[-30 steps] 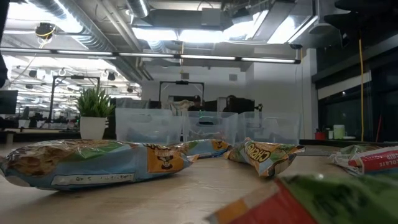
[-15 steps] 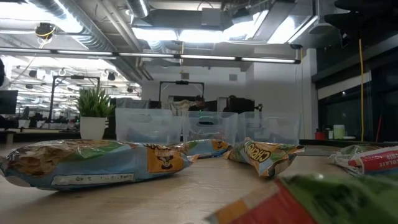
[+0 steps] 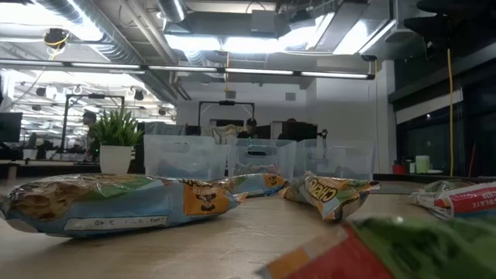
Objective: Pick and place Granola Bars by type
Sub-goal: Put the red granola bar into the middle transparent bin
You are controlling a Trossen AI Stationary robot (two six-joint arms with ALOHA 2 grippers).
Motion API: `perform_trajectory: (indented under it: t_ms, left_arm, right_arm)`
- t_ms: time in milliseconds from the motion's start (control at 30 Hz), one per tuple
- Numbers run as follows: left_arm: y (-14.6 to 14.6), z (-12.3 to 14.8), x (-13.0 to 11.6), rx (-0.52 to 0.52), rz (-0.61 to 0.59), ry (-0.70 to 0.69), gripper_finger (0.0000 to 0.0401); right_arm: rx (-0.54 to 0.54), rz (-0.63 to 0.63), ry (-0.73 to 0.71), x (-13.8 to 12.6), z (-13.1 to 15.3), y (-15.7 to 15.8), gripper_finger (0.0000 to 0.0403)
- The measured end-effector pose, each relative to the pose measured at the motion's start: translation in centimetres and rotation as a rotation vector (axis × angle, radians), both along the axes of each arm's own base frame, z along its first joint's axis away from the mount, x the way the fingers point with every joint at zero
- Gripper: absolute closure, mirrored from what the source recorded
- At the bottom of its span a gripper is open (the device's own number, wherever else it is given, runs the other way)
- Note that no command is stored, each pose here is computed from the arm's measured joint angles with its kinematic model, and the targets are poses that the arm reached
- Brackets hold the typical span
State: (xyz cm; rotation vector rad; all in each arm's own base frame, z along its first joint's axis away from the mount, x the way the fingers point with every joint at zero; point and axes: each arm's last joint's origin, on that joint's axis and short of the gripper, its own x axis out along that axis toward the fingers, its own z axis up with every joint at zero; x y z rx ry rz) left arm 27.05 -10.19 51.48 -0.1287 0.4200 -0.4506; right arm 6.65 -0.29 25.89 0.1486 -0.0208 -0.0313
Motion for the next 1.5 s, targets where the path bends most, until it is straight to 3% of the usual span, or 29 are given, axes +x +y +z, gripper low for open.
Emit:
perform_trajectory:
  t_ms: [300,500,700,833,1000,1333,1500]
  left_arm:
    - [-2.7,-5.0,6.0,-0.047,0.072,0.201,0.0217]
    - [-4.1,-10.6,11.0,-0.001,0.204,0.349,0.0217]
    - [-6.2,-16.9,14.7,-0.01,0.261,0.525,0.0217]
    - [-8.5,-20.6,15.8,0.041,0.24,0.598,0.0217]
    - [-10.3,-23.8,16.5,0.034,0.266,0.683,0.0216]
    - [-11.8,-28.1,17.4,-0.006,0.216,0.818,0.0212]
    - [-12.5,-30.1,18.6,-0.04,0.188,0.793,0.0186]
  right_arm:
    - [0.004,0.0,0.006,0.0,-0.1,0.0,0.0228]
    - [0.004,0.001,0.007,0.0,-0.1,0.0,0.0228]
    - [0.003,0.002,0.007,0.0,-0.1,0.0,0.0228]
    - [0.003,0.004,0.015,0.0,-0.1,0.0,0.0228]
    - [0.002,0.009,0.028,0.0,-0.3,0.0,0.0228]
    - [0.002,0.009,0.04,0.0,-0.4,0.0,0.0228]
    - [0.002,0.009,0.049,0.0,-0.5,0.0,0.0228]
